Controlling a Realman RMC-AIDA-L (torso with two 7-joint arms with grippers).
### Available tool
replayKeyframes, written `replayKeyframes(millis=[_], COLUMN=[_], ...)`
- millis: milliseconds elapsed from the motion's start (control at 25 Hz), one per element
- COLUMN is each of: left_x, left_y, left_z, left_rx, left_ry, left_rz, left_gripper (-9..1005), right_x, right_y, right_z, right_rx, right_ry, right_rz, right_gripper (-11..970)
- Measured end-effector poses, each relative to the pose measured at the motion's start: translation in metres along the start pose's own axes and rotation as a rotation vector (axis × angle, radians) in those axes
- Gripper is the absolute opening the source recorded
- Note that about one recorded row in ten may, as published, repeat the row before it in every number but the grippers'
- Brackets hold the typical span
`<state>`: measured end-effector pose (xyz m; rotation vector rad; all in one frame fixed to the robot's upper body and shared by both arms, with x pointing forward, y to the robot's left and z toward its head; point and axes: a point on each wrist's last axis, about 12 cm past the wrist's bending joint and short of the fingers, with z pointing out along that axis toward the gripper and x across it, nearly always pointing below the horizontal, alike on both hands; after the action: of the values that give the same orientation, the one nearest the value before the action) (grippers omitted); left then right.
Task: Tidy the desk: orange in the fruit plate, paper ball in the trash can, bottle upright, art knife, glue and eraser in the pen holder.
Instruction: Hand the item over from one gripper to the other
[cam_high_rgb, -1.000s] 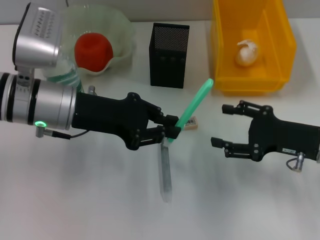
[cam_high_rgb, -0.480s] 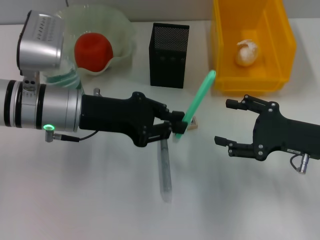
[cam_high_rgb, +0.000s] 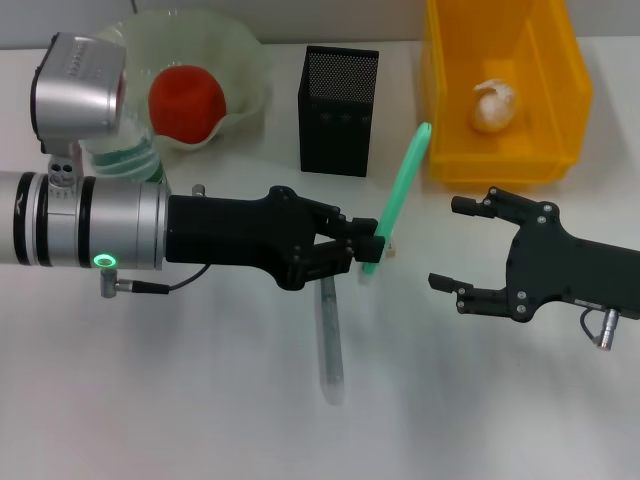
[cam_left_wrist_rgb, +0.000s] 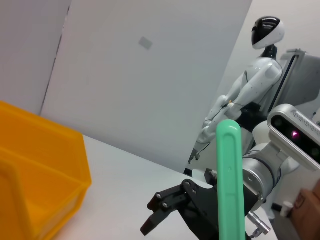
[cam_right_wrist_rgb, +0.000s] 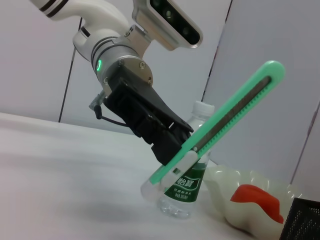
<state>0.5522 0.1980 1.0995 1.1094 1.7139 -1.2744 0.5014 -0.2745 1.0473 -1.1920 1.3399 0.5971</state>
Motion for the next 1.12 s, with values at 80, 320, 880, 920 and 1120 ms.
replayKeyframes(millis=[80, 320, 880, 920, 1120], left_x=[0.0017, 0.0035, 0.0039, 0.0035, 0.0025], left_y=[-0.0006, -0.0023, -0.0073, -0.0071, -0.0065], left_z=[0.0008, 0.0005, -0.0007, -0.0009, -0.0017], left_rx=[0.007, 0.018, 0.059, 0.060, 0.060], left_ry=[-0.002, -0.005, -0.008, -0.005, 0.004], left_rz=[-0.017, -0.019, -0.077, -0.087, -0.128], left_gripper=[165, 165, 163, 163, 162], right_x=[0.0002, 0.0002, -0.0008, -0.0006, -0.0001], right_y=[0.0004, 0.0007, 0.0078, 0.0082, 0.0094], right_z=[-0.0003, -0.0004, -0.0082, -0.0081, -0.0057], right_rx=[0.001, 0.000, 0.086, 0.099, 0.205], right_ry=[0.000, -0.001, -0.059, -0.063, -0.084], right_rz=[-0.003, -0.003, -0.190, -0.216, -0.369], right_gripper=[824, 824, 824, 824, 824])
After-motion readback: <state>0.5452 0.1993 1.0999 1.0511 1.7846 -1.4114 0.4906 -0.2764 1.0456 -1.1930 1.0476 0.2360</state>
